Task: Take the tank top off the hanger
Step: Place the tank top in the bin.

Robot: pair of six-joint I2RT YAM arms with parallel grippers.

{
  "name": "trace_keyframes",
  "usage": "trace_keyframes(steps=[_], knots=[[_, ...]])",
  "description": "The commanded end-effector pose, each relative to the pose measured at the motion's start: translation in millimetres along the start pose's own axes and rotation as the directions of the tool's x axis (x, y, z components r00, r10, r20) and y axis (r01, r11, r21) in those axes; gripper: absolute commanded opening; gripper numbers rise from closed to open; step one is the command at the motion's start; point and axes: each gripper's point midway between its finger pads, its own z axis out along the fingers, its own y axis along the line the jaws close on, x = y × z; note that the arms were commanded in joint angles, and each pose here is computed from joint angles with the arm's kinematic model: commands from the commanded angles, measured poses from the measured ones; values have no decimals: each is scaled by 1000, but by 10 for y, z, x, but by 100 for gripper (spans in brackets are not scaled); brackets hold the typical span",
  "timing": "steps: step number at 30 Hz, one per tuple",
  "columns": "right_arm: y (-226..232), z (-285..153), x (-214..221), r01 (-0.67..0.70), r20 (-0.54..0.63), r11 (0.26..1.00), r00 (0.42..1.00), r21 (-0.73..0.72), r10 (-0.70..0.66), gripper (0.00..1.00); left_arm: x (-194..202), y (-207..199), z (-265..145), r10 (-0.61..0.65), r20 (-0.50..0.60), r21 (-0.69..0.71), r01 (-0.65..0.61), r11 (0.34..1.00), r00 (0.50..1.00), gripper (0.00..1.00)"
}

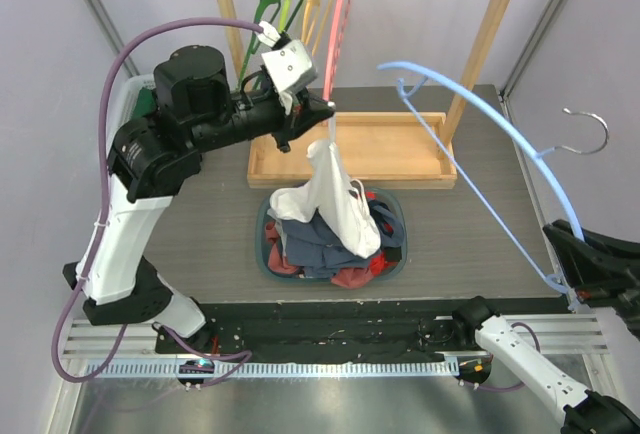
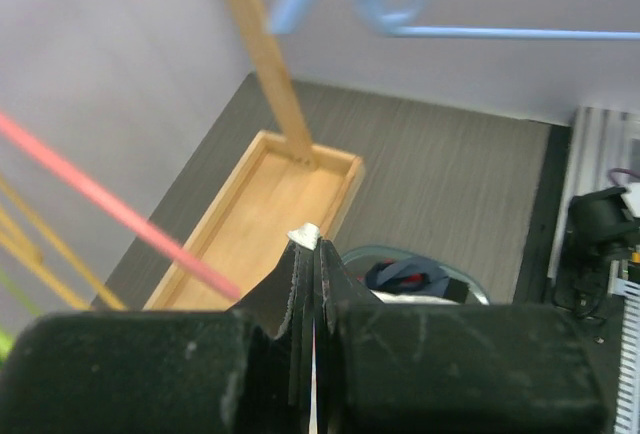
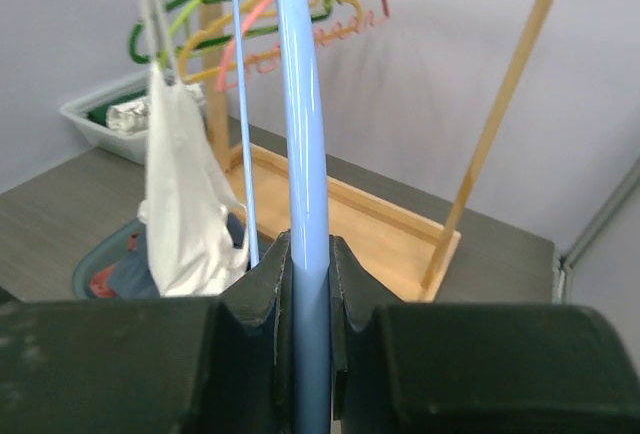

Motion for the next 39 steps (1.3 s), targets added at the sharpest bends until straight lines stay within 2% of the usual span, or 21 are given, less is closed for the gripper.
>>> trace_keyframes(steps=[1,5,8,11,12,16,20,26,33,36,38,39], knots=[[-459,357,71,-33,-27,965,999,260,42,1,-564,-367,-204,101,181,86,-118,989,978,0],[-581,646,292,-15,-104,944,993,331,52,1,-773,-125,-319,115,230,-73,-101,992,966,0],[-632,788,388,-1,-123,934,991,357,48,1,-640,-127,-312,125,192,-74,-112,991,973,0],[-676,896,475,17,-150,925,988,379,44,1,-39,-311,-143,113,38,20,-113,993,993,0],[-676,921,485,18,-155,925,987,379,44,1,331,-376,-32,102,-57,50,-99,994,993,0],[-684,1000,505,14,-164,923,985,384,53,1,1014,-445,170,63,-221,58,-51,997,973,0],[-678,1021,545,12,-172,923,983,384,59,1,1446,-489,320,0,-299,35,11,999,954,0],[-650,1089,696,24,-209,928,976,371,58,1,2007,-536,560,-14,-409,29,29,999,913,0],[-653,1178,898,58,-248,928,968,368,38,1,2512,-531,969,-12,-440,7,16,1000,898,0],[-686,1207,987,73,-264,920,964,386,35,1,2894,-649,1073,-11,-506,47,40,998,862,0],[-713,1218,1039,80,-271,912,962,403,35,1,3165,-764,1071,-29,-564,71,84,994,825,0],[-718,1244,1100,88,-282,910,959,405,33,1,3374,-817,1077,-34,-611,78,102,992,791,0]])
